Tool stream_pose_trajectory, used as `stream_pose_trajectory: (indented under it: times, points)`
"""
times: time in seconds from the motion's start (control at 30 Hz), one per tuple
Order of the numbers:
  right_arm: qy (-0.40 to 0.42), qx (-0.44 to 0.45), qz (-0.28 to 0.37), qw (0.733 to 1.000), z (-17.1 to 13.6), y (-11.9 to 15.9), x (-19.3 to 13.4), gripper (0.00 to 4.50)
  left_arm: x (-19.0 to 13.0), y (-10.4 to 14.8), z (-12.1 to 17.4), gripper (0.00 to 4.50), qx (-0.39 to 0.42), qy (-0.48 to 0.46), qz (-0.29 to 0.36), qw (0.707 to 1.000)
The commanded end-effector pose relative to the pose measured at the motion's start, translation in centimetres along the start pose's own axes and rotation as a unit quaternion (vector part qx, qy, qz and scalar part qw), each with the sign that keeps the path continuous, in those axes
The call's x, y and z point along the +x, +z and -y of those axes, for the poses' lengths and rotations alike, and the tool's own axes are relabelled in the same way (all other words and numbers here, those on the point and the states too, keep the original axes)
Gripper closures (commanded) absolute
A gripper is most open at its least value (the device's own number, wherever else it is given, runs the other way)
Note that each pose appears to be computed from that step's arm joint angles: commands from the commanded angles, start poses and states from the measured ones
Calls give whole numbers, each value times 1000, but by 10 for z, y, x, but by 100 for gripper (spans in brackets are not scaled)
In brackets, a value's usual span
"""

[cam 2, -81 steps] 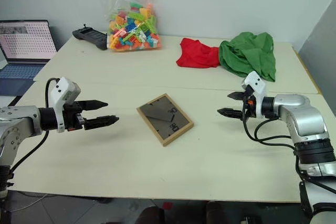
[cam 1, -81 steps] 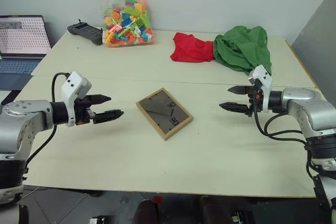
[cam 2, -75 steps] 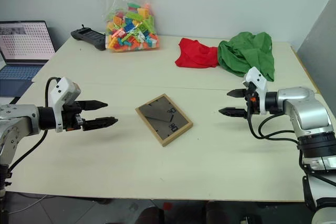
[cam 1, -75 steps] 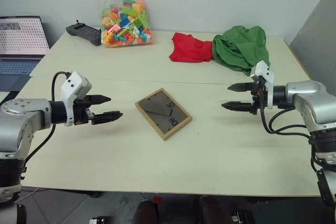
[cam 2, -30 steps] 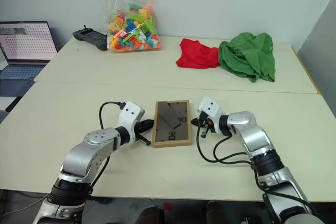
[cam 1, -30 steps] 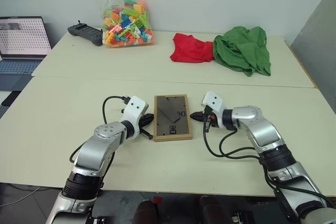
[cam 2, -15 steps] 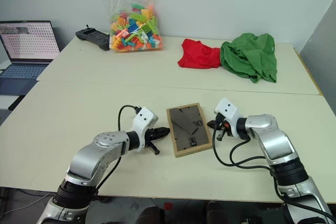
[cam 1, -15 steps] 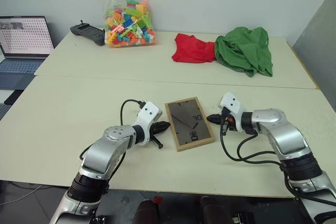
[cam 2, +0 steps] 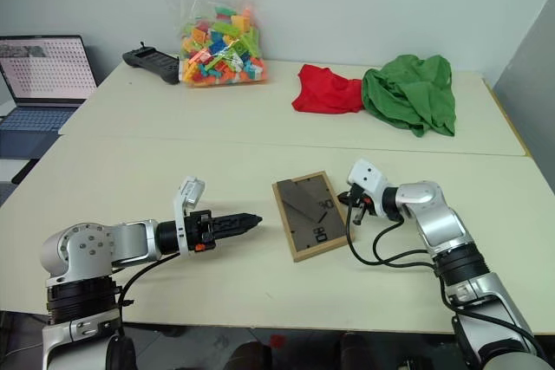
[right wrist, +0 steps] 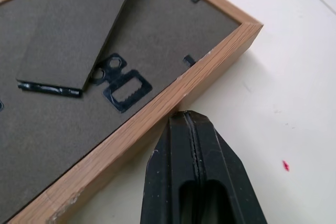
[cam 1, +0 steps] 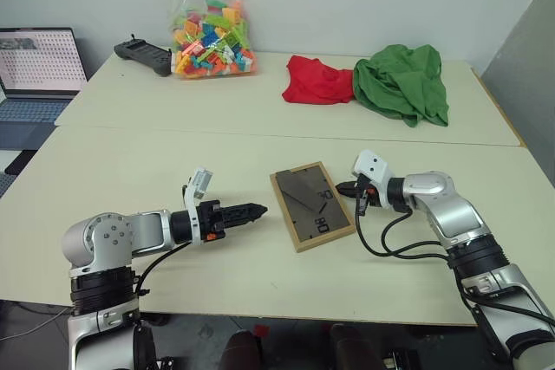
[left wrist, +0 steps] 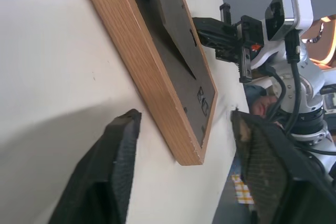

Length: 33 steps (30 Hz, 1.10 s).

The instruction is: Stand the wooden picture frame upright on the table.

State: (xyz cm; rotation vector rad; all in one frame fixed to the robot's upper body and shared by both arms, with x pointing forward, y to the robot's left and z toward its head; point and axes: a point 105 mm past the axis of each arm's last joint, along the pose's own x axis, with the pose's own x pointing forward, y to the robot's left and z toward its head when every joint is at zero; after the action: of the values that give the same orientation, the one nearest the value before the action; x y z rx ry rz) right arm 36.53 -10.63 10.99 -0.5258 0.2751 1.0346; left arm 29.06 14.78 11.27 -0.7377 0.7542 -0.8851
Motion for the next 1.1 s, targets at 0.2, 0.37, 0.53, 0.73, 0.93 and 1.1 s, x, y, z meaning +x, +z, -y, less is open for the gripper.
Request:
stream_pose_trajectory:
  times: [0.2,0.37,0.53,0.73,0.93,1.1]
  points:
    - [19,-8,17,1000,-14,11,10,450,18,-41,-11,7,-68,-3,-44,997]
    - [35,10,36,999,-30,24,18,450,37,-52,-4,7,-81,-22,-48,995]
    - [34,34,47,998,-36,30,19,450,44,-57,1,7,-79,-24,-42,996]
    - [19,44,35,998,-32,23,16,450,38,-50,3,7,-63,-18,-22,998]
    - [-1,52,34,998,-25,20,15,450,27,-40,1,124,-47,3,-1,999]
    - [-11,58,38,998,-20,21,12,450,20,-33,2,215,-38,7,12,999]
